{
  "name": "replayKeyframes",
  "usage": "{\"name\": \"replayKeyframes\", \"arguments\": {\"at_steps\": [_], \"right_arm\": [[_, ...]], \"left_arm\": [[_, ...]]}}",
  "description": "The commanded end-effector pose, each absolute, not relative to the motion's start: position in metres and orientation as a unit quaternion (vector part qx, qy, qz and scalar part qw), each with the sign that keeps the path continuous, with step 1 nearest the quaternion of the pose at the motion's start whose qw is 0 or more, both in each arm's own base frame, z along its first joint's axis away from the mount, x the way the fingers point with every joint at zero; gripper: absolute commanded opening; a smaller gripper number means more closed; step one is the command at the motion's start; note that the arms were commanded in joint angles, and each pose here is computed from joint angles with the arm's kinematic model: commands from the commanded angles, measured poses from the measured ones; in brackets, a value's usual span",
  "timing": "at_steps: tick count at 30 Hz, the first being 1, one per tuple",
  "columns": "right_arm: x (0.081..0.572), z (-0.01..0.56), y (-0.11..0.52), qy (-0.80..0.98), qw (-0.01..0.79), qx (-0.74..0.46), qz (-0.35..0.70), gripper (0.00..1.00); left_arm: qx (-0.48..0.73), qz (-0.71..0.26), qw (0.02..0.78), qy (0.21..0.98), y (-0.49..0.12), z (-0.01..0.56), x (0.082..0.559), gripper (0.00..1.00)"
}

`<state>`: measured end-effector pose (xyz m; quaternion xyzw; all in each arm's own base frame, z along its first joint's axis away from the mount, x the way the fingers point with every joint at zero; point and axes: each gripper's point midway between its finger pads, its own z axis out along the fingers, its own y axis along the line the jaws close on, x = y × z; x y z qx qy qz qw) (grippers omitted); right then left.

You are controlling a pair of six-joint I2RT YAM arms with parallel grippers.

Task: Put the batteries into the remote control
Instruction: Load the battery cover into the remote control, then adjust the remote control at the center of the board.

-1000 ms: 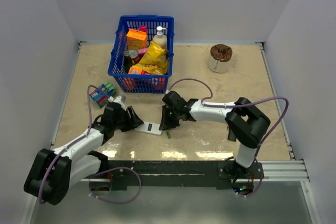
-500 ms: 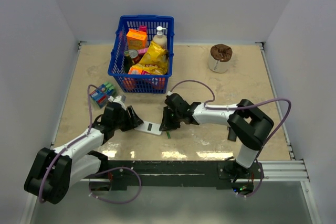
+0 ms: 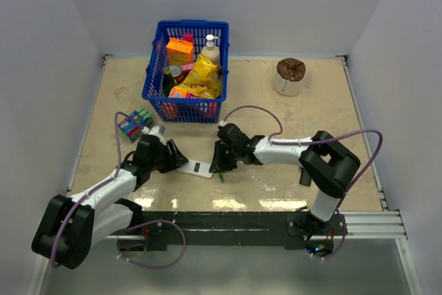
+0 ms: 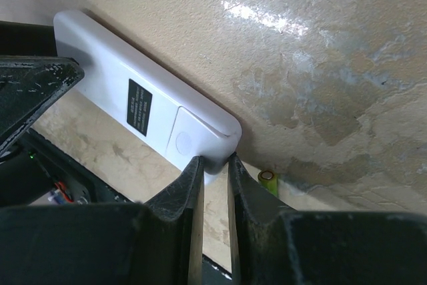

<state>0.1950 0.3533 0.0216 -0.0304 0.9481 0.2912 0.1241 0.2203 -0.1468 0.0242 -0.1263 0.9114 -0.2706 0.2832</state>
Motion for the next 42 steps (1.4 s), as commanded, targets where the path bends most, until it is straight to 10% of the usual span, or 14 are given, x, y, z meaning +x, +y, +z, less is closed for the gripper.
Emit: {"name": "replayKeyframes", "arguments": {"at_steps": [1, 18, 28, 33, 42], "right_arm": [[0.178, -0.017, 0.363, 0.952, 0.107, -0.074, 0.275, 0.00], [0.210, 0.013, 0.399, 0.931, 0.174, -0.075, 0.311, 0.00], [0.234, 0.108, 0.353, 0.914, 0.302, -0.066, 0.262, 0.48], [0.250, 0.160, 0.304, 0.897, 0.389, -0.053, 0.203, 0.73], [0.227, 0.147, 0.307, 0.904, 0.336, -0.103, 0.245, 0.69]], "left_arm": [[-0.130, -0.264, 0.176, 0.940, -0.146, -0.012, 0.167, 0.56], [-0.111, -0.283, 0.172, 0.937, -0.153, -0.009, 0.166, 0.55], [-0.121, -0.216, 0.277, 0.928, -0.130, 0.041, 0.209, 0.99], [-0.129, -0.182, 0.350, 0.910, -0.115, 0.089, 0.237, 1.00], [-0.122, -0.170, 0.361, 0.909, -0.109, 0.095, 0.234, 1.00]]}}
